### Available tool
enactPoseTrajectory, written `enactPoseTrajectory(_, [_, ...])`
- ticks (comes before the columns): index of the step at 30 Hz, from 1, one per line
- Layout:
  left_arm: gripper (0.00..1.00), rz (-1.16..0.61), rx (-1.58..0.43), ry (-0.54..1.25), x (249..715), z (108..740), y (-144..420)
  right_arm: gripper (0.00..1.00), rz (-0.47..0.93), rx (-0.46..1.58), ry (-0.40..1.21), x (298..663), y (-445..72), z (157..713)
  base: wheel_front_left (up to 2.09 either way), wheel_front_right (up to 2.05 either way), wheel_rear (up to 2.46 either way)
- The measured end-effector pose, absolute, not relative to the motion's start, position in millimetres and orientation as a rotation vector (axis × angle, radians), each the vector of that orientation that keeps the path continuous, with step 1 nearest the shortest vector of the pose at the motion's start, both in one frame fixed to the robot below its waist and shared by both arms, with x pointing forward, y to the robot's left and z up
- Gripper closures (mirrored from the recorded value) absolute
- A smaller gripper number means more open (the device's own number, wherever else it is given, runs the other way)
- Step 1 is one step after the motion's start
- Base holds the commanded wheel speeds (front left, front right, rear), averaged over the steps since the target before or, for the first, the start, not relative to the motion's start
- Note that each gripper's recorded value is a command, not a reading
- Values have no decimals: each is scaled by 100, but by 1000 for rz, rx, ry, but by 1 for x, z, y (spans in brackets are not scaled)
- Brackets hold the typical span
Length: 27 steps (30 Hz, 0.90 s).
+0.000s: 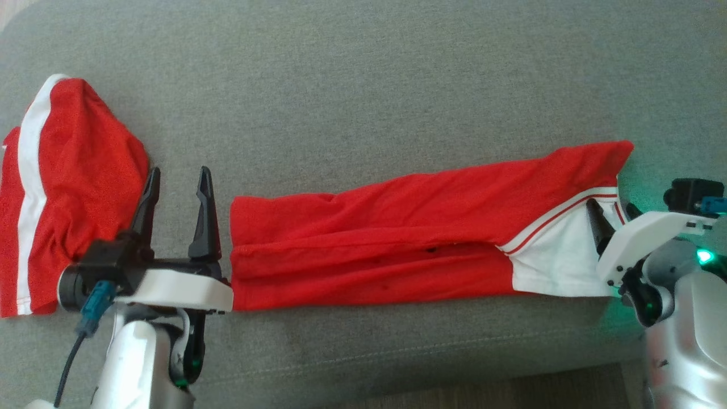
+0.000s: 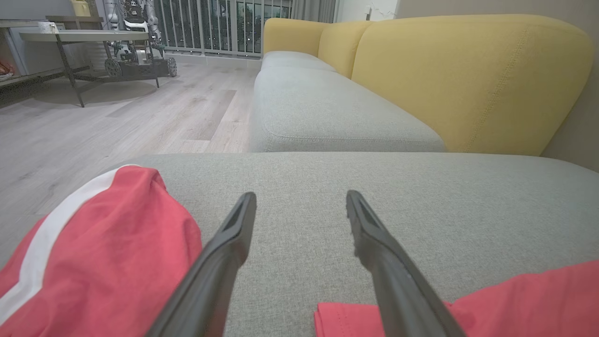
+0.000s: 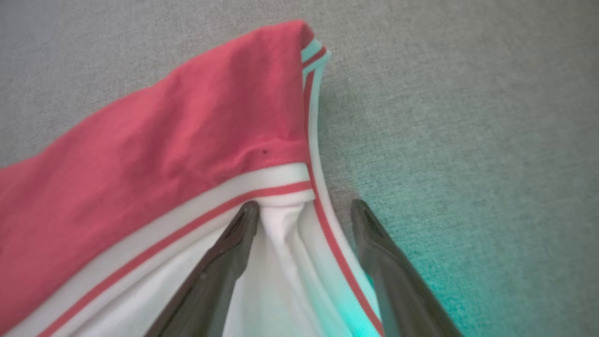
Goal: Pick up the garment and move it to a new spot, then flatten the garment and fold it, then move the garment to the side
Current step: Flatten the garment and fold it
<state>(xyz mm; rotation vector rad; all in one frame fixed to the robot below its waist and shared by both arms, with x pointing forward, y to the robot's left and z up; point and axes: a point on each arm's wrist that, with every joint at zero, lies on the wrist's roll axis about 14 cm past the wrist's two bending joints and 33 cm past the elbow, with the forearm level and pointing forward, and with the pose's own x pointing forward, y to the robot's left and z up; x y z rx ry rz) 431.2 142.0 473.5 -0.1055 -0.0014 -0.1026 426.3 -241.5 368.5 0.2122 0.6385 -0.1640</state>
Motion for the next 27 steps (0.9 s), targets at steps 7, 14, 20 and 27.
enactPoseTrajectory(7, [0, -93, -106, -5, 434, 474, 145, 100, -148, 247, 663, 427, -237, 366, 0, 0, 0])
enactPoseTrajectory(14, [0, -100, -108, -35, 433, 486, 142, 100, -136, 193, 634, 426, -240, 379, 0, 0, 0])
enactPoseTrajectory(20, [0, -103, -108, -63, 430, 497, 140, 100, -186, 154, 586, 426, -270, 398, 0, 0, 0])
enactPoseTrajectory(27, [0, -95, -114, -64, 425, 499, 142, 100, -254, 45, 536, 439, -312, 427, 0, 0, 0])
